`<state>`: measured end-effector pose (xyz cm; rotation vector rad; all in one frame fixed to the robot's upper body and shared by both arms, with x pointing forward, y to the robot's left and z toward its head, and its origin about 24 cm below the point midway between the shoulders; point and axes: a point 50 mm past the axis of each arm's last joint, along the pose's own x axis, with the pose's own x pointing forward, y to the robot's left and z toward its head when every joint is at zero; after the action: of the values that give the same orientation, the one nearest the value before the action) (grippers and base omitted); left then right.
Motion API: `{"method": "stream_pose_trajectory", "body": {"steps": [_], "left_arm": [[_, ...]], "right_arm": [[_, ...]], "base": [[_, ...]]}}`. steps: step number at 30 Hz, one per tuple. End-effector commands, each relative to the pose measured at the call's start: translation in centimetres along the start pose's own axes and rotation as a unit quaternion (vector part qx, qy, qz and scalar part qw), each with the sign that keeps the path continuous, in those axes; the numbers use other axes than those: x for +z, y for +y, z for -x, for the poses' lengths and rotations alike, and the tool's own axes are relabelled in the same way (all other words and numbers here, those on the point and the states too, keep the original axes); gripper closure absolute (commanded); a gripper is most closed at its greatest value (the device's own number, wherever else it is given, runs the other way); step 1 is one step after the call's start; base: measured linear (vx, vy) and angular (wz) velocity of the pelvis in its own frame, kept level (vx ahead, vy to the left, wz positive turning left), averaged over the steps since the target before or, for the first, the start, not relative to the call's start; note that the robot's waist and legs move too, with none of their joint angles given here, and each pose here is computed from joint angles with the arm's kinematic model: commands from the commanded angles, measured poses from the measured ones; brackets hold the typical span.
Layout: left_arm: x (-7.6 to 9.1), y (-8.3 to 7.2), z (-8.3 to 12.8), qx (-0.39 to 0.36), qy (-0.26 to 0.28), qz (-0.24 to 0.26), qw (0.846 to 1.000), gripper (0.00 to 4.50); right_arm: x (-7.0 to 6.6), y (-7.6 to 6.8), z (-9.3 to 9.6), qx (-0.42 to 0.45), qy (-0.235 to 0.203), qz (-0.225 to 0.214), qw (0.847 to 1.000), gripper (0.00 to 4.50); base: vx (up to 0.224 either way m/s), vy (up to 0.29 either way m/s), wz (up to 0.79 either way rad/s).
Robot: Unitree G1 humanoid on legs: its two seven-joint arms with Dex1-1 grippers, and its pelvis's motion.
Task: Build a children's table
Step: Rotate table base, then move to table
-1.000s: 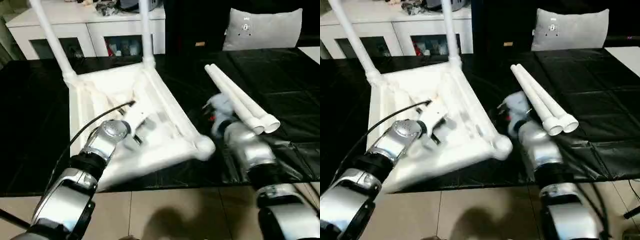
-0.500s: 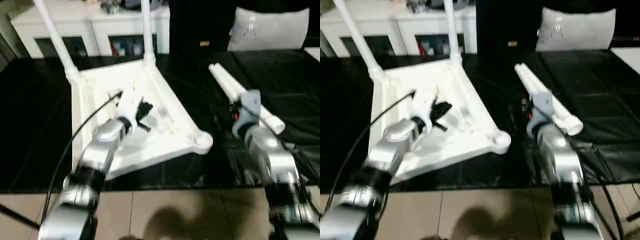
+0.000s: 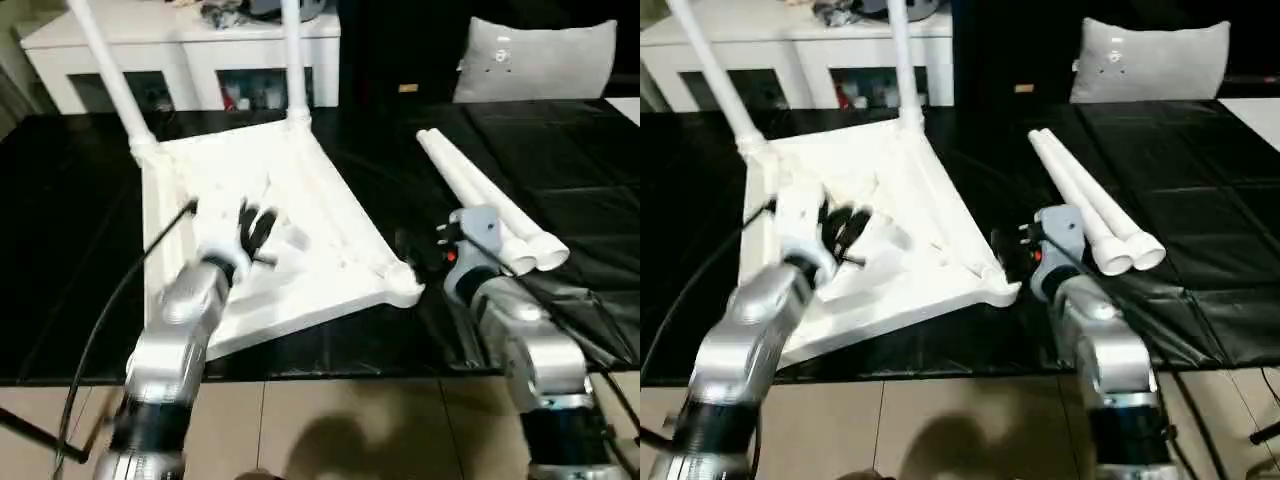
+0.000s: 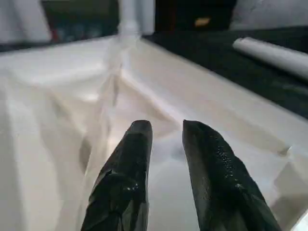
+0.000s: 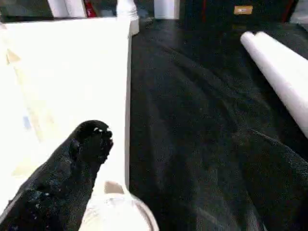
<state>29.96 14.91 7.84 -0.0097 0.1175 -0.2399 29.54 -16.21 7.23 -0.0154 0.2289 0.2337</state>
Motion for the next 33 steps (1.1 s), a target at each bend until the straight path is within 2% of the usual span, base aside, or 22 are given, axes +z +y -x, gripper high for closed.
{"method": "stream_pose_trajectory", "body": {"steps": [1,10,15,20,27,33], "left_arm": [[0.7,-0.1,0.3,0.010,-0.009,-0.001,1.000,3.22],[0.3,0.0,1.6,0.021,0.006,-0.004,1.000,3.22],[0.5,0.4,2.2,0.039,0.011,-0.025,0.999,3.22],[1.2,0.1,3.7,0.041,-0.016,-0.033,0.999,3.22],[1.0,0.2,4.6,0.049,-0.014,-0.017,0.999,3.22],[0.3,0.2,4.1,0.050,-0.001,-0.015,0.999,3.22]], "right_arm": [[0.2,0.0,0.5,-0.005,0.000,0.004,1.000,0.00],[0.2,0.9,1.8,0.008,-0.023,-0.018,1.000,0.00],[-0.7,1.1,2.7,0.007,-0.006,-0.014,1.000,0.00],[-1.1,1.1,3.1,0.000,-0.001,-0.034,0.999,0.00],[-0.8,1.0,3.4,0.005,-0.006,-0.015,1.000,0.00],[-1.3,1.4,3.0,0.017,0.007,-0.012,1.000,0.00]], "base": [[0.000,0.000,0.00],[0.004,-0.052,0.00],[-0.013,-0.150,-0.03],[-0.015,-0.052,-0.05],[-0.029,-0.032,0.06],[-0.022,0.018,0.03]]}}
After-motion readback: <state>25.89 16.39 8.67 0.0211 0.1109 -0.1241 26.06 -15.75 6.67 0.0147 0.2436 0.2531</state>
